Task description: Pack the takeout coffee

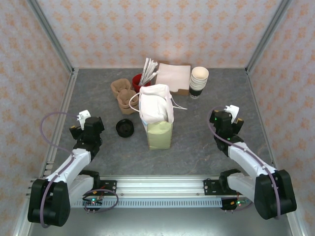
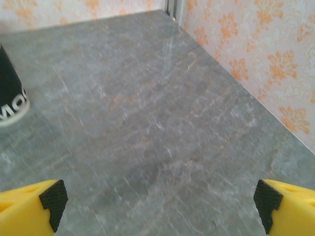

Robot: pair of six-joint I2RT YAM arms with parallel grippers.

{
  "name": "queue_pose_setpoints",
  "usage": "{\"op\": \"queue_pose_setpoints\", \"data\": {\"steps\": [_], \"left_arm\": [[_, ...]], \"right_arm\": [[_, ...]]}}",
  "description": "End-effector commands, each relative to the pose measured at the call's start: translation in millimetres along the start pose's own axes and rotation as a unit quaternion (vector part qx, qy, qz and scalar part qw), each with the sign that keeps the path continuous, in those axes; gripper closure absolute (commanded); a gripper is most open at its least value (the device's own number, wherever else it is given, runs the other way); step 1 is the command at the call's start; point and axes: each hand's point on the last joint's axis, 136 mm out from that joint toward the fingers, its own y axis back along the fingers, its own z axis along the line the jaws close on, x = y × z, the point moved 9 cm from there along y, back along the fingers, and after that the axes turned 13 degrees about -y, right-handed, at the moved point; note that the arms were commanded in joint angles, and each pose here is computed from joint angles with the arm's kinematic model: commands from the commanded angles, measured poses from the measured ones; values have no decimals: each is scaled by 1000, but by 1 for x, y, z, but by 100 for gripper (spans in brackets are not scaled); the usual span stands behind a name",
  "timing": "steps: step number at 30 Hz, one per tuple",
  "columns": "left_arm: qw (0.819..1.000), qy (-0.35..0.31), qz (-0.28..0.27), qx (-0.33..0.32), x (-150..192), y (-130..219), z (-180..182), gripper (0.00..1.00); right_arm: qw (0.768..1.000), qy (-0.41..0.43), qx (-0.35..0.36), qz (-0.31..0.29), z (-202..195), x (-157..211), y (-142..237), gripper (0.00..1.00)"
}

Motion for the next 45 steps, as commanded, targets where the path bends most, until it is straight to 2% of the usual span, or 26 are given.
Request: {"op": "queue_pose_setpoints", "data": {"steps": [1,5,10,13,15,20,25,33,41,45], "left_arm": [[998,29,-54,5,-9,2,3,0],[996,46,-72,27,-9,-2,4,0],[993,23,-81,83,-17,-13,-9,0],[990,19,-93,105,-24,-21,-18,0],[988,13,-98,121,-29,-28,-25,0],[979,0,-102,176,-41,-42,-41,0],[979,-6,-92,182,-41,-42,-41,0],[979,2,-89,182,-36,-45,-22,0],[970,13,-82,228,-46,-56,-39,2],[971,8,-72,227,-50,-63,-51,2]], "right_arm": [[999,-9,-35,-31,11,-13,-6,1],[998,-5,-43,-34,11,-7,-12,1],[998,-11,-58,-27,17,-2,-34,1],[997,17,-73,-6,24,2,-46,1],[995,27,-93,15,27,8,-49,1],[991,29,-130,15,25,8,-47,1],[992,20,-121,18,21,8,-57,1],[987,35,-152,30,25,9,-57,1],[986,30,-162,30,24,9,-51,1],[986,28,-161,27,24,8,-50,1]]}}
